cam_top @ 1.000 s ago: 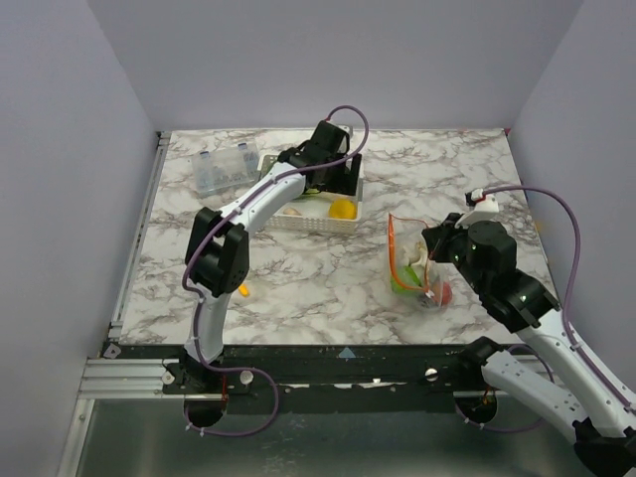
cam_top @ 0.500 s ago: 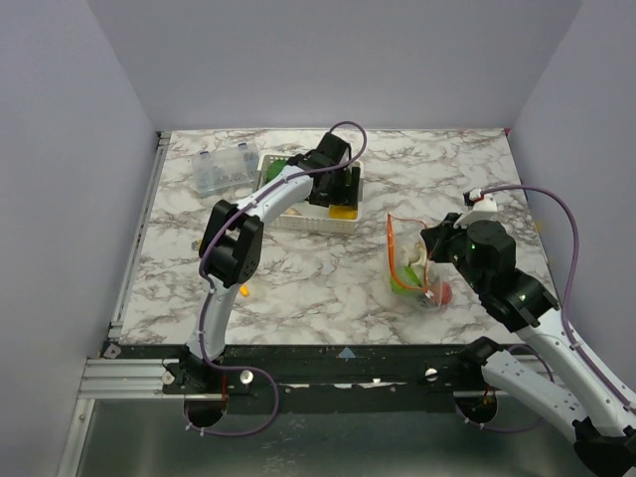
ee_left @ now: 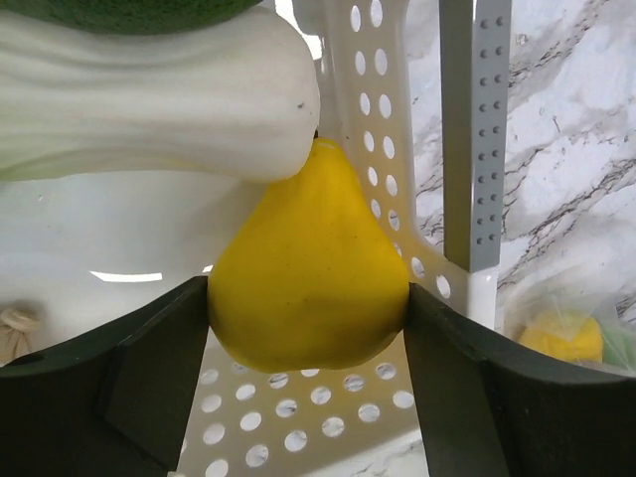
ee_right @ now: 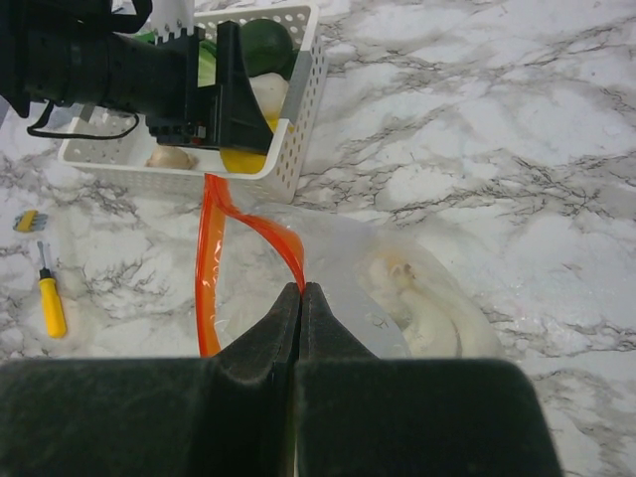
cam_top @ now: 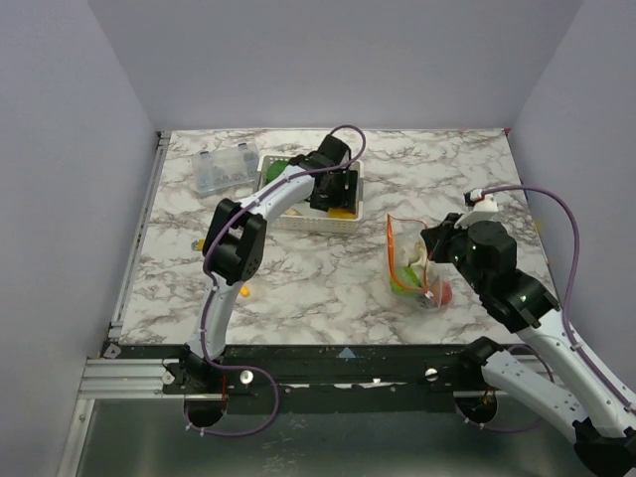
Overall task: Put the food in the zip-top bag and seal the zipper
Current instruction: Pick up the fake fruit from the bin, then place the fake fruit in the zipper food storage bag.
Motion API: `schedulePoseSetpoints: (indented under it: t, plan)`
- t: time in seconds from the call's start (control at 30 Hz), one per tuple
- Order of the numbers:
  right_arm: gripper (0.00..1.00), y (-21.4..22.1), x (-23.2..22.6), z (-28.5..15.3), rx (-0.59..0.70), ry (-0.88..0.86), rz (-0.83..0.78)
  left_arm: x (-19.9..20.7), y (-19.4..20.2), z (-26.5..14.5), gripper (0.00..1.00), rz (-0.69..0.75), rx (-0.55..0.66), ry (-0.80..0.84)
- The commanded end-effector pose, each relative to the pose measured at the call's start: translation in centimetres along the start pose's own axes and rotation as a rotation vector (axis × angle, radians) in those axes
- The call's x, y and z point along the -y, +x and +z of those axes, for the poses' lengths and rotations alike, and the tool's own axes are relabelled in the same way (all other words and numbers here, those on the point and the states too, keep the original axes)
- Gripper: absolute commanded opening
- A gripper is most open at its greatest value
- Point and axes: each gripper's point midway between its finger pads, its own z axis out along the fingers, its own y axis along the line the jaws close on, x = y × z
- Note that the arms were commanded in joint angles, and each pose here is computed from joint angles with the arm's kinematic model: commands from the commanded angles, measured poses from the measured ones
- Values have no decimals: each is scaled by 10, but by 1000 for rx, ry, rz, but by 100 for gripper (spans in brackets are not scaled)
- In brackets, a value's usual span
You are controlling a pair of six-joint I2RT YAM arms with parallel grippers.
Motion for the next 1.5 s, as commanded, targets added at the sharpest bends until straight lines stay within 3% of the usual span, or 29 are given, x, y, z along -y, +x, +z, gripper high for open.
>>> schedulePoseSetpoints:
  t: [0.0, 0.23, 0.33, 0.53, 0.7, 0.8, 1.03, 1.27, 1.37, 1.43, 1.47]
  plan:
    - [1, -9, -6, -3, 26, -27, -10, 18, -40, -69, 25, 55, 143, 32]
    - [1, -6, -4, -2, 22, -17, 4, 45, -34, -149, 19, 69, 227, 175]
    - [1, -5, -6, -1, 12, -27, 2, 62, -11, -184, 18, 67, 234, 300]
    - [1, -8, -8, -3, 23, -37, 9, 115, 59, -250, 18, 93, 231, 712]
    - [1, -8, -10, -6, 32, -57, 20, 155, 110, -283, 21, 131, 249, 890]
    - [1, -6, -11, -5, 34, -63, 25, 171, 125, -282, 21, 131, 231, 909]
    - [1, -11, -11, -10, 58, -72, 35, 181, 152, -241, 20, 20, 12, 803]
    - [1, -16, -22, -16, 74, -143, 25, 211, 145, -228, 28, -50, -134, 848]
    - [1, -17, -22, -18, 83, -146, 29, 216, 137, -216, 29, -91, -144, 808]
    - [1, -17, -22, -18, 83, -148, 31, 216, 134, -209, 35, -124, -142, 777]
    - [1, -17, -22, -18, 83, -147, 33, 214, 132, -205, 43, -140, -141, 757]
